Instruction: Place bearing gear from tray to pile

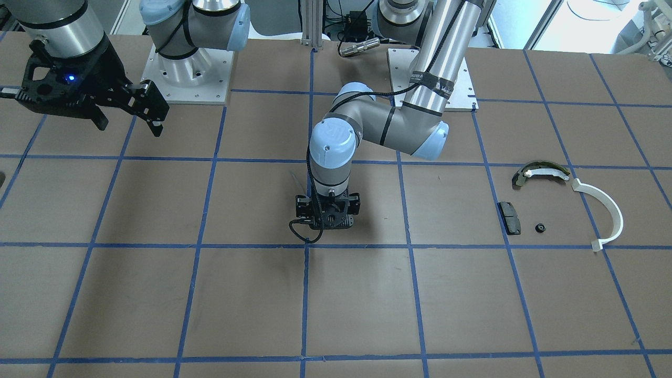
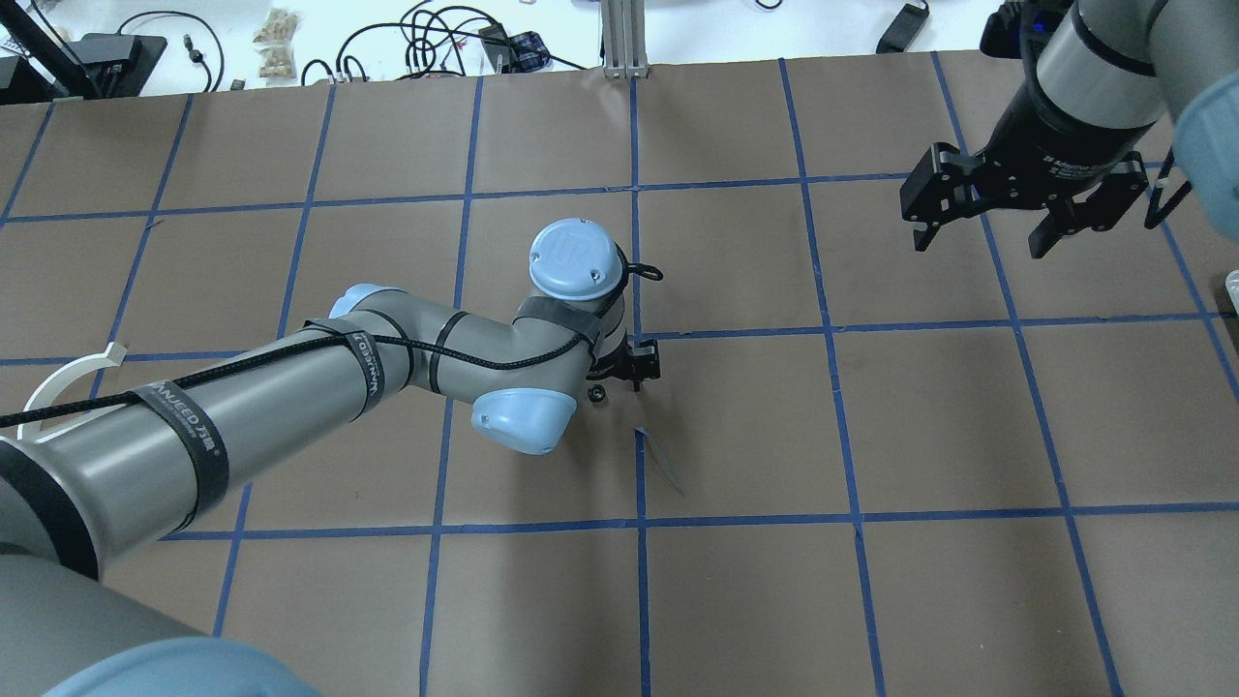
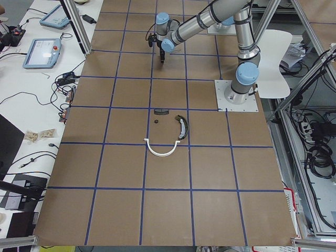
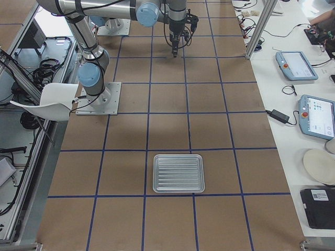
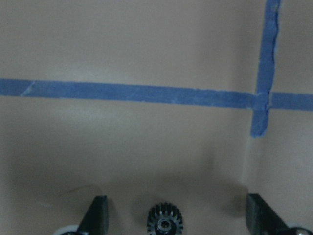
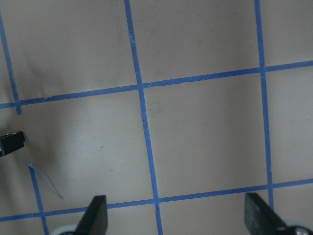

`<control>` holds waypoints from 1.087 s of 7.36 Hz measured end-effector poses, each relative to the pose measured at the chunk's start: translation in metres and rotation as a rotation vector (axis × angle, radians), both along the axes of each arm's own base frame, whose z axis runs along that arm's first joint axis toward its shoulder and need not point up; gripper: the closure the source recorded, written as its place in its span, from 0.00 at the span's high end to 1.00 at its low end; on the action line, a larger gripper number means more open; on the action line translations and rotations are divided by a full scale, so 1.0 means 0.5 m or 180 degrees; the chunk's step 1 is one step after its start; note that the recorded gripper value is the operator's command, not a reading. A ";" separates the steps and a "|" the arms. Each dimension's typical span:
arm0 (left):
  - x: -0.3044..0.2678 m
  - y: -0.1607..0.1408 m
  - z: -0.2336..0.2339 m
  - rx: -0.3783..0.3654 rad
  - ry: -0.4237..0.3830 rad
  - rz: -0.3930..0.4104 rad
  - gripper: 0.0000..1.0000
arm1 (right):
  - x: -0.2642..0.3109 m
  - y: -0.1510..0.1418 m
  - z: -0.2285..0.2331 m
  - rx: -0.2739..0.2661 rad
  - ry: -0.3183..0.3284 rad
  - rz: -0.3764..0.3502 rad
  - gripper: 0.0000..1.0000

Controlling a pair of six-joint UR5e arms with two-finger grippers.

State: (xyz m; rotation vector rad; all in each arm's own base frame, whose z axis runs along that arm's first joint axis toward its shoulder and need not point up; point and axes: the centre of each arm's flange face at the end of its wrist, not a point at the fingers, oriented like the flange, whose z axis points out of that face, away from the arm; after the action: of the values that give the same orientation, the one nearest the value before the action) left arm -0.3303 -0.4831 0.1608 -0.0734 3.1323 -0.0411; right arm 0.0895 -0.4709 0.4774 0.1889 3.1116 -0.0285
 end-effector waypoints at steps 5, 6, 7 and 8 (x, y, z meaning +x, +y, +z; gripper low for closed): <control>0.007 0.002 -0.003 -0.0008 -0.0124 -0.0056 0.00 | 0.046 0.008 0.000 0.0015 -0.0085 0.0138 1.00; 0.008 0.000 0.009 -0.0030 -0.0113 -0.0060 0.00 | 0.050 0.012 0.002 0.0019 -0.0022 0.0159 1.00; 0.010 -0.006 0.030 -0.0050 -0.0105 -0.0079 0.00 | 0.053 0.018 0.003 0.0030 0.0065 0.0187 1.00; 0.012 -0.013 0.059 -0.0045 -0.0108 -0.0113 0.00 | 0.056 0.021 0.004 0.0042 0.0106 0.0210 1.00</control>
State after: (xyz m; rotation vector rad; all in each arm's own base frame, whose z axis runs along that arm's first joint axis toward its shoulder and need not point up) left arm -0.3243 -0.4896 0.1902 -0.0169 3.0997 -0.0639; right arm 0.1173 -0.4602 0.4792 0.0871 3.1498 -0.0098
